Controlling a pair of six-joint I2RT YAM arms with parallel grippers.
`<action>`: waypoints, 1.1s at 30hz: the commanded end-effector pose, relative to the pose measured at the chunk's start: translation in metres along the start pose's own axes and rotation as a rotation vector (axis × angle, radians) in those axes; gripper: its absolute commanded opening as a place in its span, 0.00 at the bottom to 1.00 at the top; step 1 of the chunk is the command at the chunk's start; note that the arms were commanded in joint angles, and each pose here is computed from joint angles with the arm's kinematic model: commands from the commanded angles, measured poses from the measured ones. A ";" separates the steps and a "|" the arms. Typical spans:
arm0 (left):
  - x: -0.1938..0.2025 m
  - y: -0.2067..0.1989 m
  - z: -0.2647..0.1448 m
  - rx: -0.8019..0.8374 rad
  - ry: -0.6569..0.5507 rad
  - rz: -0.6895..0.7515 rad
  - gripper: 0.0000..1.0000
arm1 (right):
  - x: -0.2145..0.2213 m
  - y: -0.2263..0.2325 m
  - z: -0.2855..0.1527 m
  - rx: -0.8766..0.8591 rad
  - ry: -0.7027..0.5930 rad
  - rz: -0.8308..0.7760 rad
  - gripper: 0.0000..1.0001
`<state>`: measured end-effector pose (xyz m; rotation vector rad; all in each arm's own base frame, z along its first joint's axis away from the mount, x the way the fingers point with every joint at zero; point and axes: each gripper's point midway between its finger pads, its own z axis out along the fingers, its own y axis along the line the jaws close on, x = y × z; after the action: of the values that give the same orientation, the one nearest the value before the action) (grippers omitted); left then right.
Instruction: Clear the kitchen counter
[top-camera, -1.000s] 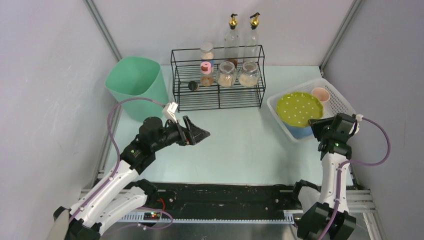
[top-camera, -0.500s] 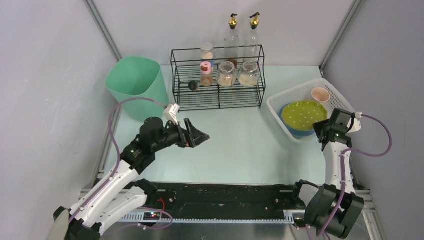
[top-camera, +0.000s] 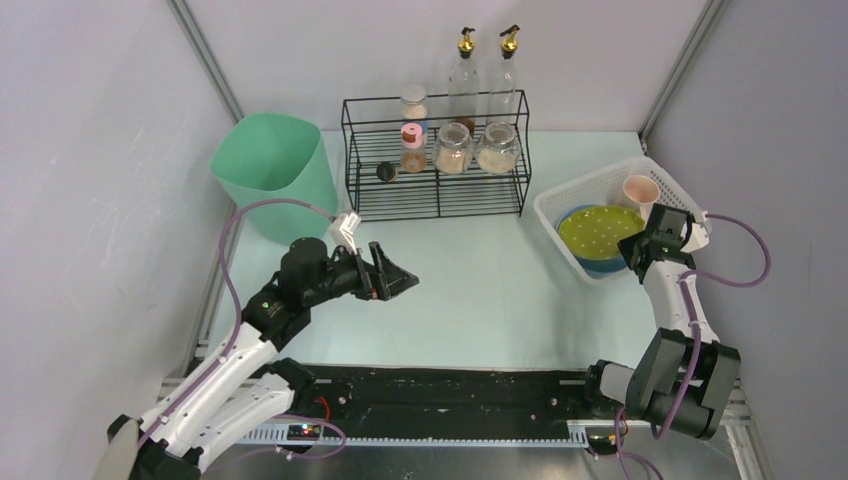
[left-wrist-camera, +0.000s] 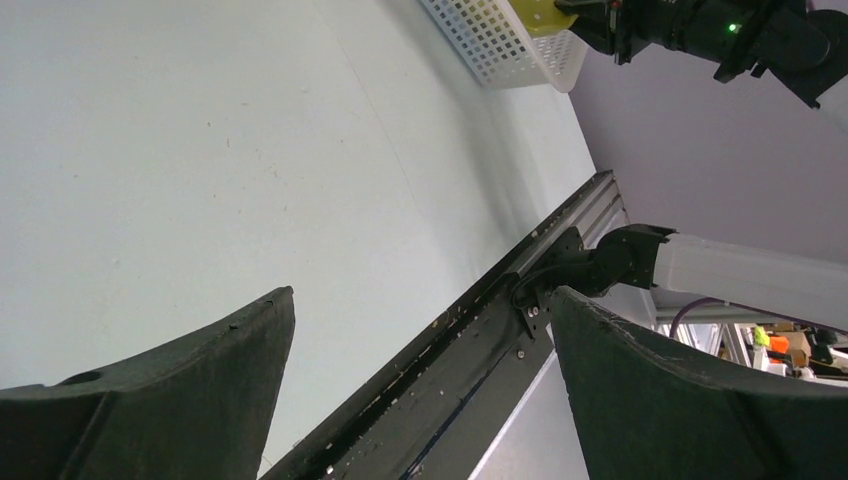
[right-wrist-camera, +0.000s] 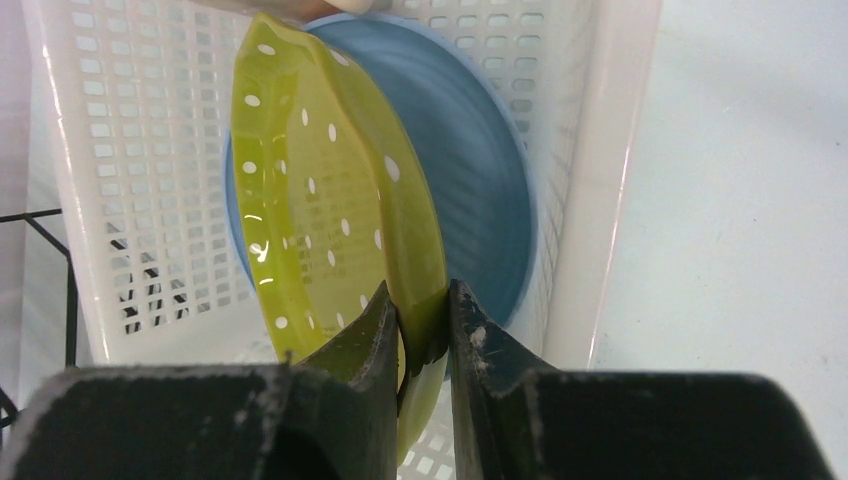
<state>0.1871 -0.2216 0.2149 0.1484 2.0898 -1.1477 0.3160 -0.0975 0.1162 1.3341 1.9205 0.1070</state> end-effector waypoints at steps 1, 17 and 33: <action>0.001 -0.001 -0.002 0.018 0.000 0.029 1.00 | -0.049 0.053 -0.008 -0.153 -0.158 0.049 0.00; 0.004 -0.001 -0.002 0.022 0.009 0.026 1.00 | -0.010 0.042 0.032 -0.075 0.051 -0.032 0.55; 0.005 -0.004 -0.004 0.040 0.015 0.027 1.00 | -0.005 0.030 0.020 0.044 0.120 -0.192 0.61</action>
<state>0.1822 -0.2206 0.2058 0.1572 2.1159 -1.1495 0.3437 -0.0920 0.0973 1.2696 2.1384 0.0860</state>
